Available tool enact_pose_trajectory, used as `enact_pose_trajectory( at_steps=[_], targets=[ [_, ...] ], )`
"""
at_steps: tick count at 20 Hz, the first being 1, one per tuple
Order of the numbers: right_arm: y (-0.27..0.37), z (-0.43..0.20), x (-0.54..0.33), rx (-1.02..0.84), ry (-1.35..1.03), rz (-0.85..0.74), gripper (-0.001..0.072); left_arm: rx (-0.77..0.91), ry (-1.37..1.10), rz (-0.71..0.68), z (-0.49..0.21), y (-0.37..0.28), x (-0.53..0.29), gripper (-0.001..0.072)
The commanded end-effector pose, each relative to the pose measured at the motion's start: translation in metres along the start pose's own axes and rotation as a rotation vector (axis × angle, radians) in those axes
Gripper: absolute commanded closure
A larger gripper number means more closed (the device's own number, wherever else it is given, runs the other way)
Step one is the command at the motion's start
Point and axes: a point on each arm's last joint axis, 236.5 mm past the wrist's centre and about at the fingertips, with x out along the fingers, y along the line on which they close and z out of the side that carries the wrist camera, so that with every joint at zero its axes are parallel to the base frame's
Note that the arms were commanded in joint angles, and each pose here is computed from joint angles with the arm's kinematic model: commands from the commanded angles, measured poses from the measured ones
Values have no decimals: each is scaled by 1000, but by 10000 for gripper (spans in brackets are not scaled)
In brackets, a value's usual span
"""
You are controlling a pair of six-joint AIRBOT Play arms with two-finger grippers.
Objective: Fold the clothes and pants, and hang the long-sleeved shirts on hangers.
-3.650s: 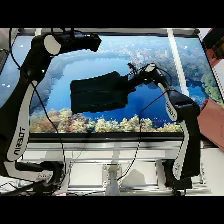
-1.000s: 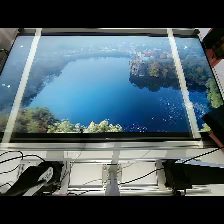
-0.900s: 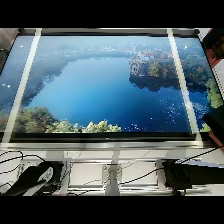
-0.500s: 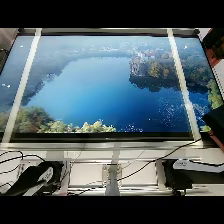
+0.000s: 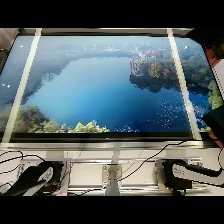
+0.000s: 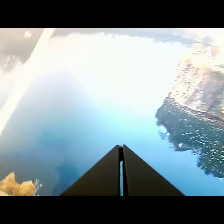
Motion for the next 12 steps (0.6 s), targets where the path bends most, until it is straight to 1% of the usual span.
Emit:
enact_pose_trajectory(
  at_steps=[1,5,12],
  targets=[
    [12,-16,18,-104,79,-83,661,0,1,1,0,0,0,374],
    [-37,-47,28,-80,200,-265,660,0,1,1,0,0,0,374],
    [-41,-49,28,-68,204,-265,660,0,1,1,0,0,0,374]
  ],
)
